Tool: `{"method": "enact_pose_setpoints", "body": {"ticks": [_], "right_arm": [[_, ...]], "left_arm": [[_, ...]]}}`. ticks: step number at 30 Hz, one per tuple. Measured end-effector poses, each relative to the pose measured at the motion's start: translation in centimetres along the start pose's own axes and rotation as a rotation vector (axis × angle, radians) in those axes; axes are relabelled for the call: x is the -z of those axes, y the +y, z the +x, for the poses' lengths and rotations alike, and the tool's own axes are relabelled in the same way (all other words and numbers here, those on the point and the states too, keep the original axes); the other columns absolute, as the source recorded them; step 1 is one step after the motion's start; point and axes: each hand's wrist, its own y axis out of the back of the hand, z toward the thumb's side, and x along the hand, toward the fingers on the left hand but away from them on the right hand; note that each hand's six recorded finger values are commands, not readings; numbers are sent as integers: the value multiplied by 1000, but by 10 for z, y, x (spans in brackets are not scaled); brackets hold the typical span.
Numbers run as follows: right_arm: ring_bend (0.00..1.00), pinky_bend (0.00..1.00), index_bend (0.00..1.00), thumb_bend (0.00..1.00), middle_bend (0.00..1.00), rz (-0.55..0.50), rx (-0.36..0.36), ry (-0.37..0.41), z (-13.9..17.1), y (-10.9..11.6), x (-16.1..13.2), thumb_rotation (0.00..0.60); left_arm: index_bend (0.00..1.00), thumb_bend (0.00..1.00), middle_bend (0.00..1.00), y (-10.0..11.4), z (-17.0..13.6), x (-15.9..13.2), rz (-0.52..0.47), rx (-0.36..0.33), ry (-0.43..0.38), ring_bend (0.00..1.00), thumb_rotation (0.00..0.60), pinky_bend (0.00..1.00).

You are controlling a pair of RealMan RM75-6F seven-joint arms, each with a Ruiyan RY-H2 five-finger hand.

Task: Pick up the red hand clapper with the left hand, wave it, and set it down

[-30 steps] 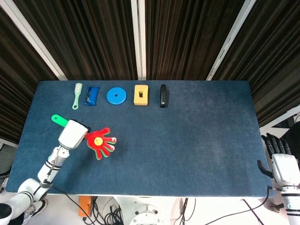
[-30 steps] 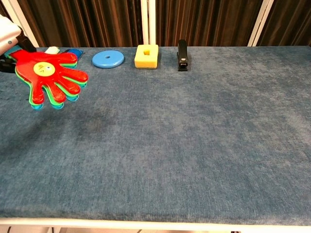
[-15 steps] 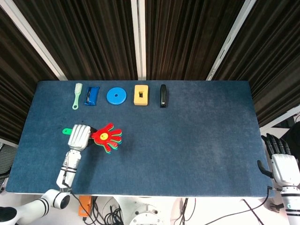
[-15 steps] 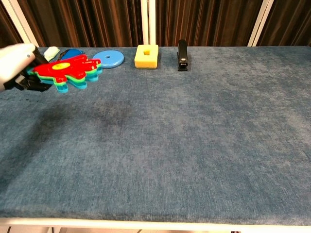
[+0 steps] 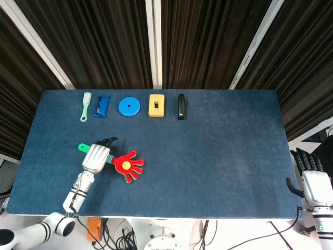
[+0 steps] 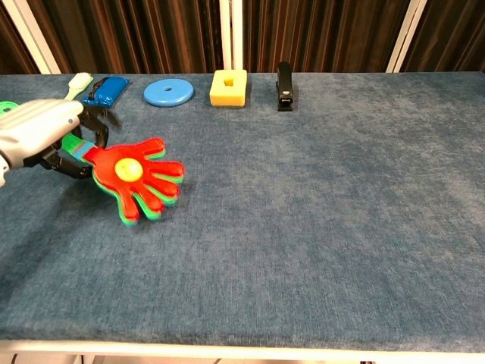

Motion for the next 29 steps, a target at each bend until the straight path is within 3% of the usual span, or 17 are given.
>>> {"method": "enact_pose_setpoints", "body": {"ticks": [6,10,17,24,29], "right_arm": [[0,0,0,313,0,0,4,6,1,1,-3,600],[0,0,0,313,0,-2,7,13,1,2,-5,600],[0,0,0,313,0,-7,9,26,0,4,-11,600],[0,0,0,313,0,-8,4,34,-1,0,-18,600],[0,0,0,313,0,3,3,40,-2,-1,-23,600]], "left_arm": [[0,93,0,22,-8,-2,-14,-42,7,0,600,119],[0,107,12,38,-21,3,39,-57,30,0,600,120],[0,134,46,70,-77,50,174,-61,154,0,600,114],[0,136,46,95,-121,84,212,-112,254,0,600,106],[0,139,46,101,-148,101,225,-105,281,0,600,102]]}}
